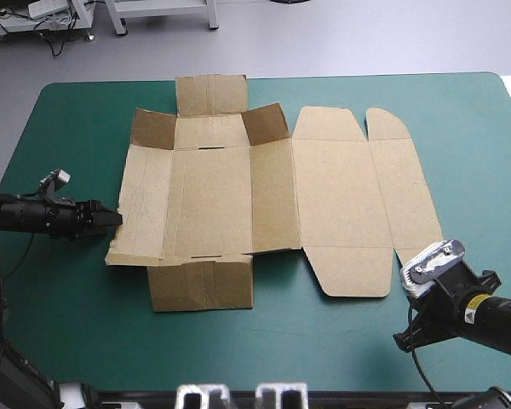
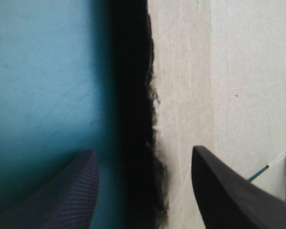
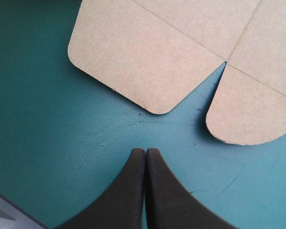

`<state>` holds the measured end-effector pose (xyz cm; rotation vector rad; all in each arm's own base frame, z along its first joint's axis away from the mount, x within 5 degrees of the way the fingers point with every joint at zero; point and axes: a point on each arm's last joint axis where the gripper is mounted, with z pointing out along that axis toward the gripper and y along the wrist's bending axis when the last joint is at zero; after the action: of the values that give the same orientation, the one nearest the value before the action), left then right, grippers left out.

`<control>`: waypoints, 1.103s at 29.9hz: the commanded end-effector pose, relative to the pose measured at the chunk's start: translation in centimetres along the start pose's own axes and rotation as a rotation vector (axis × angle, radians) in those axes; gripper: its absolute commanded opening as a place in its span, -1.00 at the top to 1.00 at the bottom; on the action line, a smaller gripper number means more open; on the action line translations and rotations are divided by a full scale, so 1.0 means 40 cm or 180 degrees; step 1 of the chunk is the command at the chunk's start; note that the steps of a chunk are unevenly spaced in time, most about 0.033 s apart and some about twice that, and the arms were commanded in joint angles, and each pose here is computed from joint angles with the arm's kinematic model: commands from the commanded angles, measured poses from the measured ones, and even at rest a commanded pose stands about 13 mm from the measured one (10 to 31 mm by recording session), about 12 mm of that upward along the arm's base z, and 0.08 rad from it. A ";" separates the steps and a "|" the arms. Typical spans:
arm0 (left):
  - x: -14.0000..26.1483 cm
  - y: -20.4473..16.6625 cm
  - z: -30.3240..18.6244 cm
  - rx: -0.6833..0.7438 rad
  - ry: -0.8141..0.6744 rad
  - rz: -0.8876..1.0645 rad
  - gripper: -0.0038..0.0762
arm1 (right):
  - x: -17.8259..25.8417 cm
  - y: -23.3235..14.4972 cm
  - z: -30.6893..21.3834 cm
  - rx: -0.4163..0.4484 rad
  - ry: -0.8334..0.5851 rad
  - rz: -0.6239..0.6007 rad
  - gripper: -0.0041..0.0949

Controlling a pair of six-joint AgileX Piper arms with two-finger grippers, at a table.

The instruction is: Fold the box

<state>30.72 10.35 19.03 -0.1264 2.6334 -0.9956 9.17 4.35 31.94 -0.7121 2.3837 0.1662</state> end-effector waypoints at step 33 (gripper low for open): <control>-0.071 -0.258 0.142 0.0341 0.0428 0.1162 0.93 | -0.013 0.003 -0.013 -0.0054 -0.0043 0.0028 0.96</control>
<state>35.50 1.28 18.96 0.2723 2.6978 -1.0467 8.73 4.35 31.66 -0.7262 2.4374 0.1853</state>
